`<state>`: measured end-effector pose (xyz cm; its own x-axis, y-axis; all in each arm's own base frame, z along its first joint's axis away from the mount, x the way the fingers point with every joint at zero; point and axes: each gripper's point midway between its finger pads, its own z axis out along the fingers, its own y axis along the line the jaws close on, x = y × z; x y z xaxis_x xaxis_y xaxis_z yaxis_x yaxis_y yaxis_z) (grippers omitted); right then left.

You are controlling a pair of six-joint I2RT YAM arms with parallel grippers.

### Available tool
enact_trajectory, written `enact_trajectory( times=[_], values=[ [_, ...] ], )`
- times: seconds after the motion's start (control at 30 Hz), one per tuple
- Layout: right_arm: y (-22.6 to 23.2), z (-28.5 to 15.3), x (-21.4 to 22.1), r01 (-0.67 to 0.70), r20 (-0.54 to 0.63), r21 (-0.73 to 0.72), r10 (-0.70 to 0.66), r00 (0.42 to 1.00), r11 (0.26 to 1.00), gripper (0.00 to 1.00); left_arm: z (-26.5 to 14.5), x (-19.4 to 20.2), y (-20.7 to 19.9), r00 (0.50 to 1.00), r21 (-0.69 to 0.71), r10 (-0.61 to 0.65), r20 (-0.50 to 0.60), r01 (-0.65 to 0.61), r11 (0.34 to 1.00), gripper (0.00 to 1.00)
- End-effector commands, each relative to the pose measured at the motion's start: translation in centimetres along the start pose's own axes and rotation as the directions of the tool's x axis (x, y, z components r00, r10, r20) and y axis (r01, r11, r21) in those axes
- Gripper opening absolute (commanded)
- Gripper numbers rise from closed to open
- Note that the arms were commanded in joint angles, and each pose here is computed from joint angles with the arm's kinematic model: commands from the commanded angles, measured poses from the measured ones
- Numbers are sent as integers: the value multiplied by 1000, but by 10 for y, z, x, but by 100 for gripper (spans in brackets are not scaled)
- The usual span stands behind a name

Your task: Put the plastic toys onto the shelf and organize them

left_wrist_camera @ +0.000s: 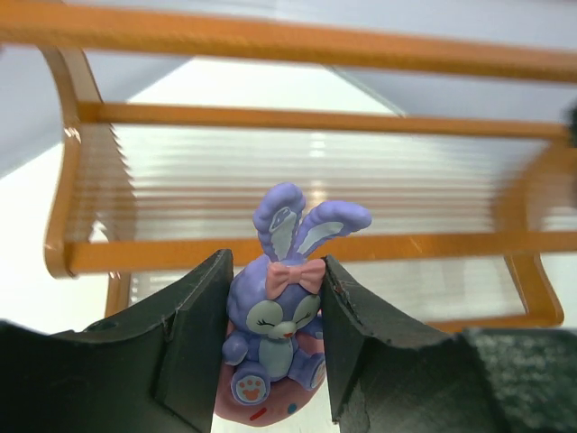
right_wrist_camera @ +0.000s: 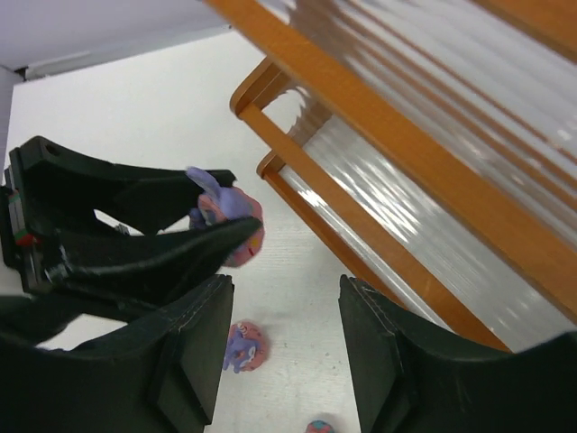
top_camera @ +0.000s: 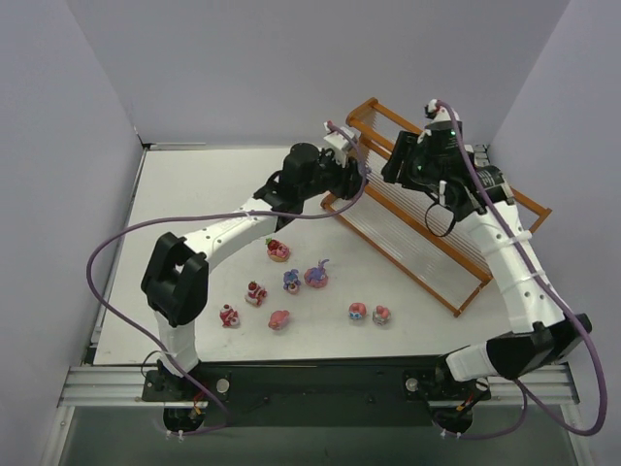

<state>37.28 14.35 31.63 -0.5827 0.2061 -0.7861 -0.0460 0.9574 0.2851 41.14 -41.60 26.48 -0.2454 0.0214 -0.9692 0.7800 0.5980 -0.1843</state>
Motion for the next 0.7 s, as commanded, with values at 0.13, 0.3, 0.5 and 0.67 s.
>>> enact_trajectory(
  times=[0.13, 0.3, 0.5, 0.67],
  values=[
    [-19, -57, -17, -103, 110, -14, 104, 989, 995, 53, 25, -77, 4, 970, 63, -47, 240, 32, 997, 0],
    [-16, -79, -22, -95, 147, -53, 102, 984, 994, 56, 44, -73, 6, 966, 97, -67, 250, 44, 994, 0],
    [-17, -95, -20, -84, 170, -68, 94, 981, 994, 57, 61, -65, 5, 971, 122, -30, 235, 1, 993, 0],
    [-19, -106, -18, -78, 181, -73, 90, 979, 994, 57, 74, -55, 8, 977, 103, 15, 214, -37, 994, 0]
  ],
)
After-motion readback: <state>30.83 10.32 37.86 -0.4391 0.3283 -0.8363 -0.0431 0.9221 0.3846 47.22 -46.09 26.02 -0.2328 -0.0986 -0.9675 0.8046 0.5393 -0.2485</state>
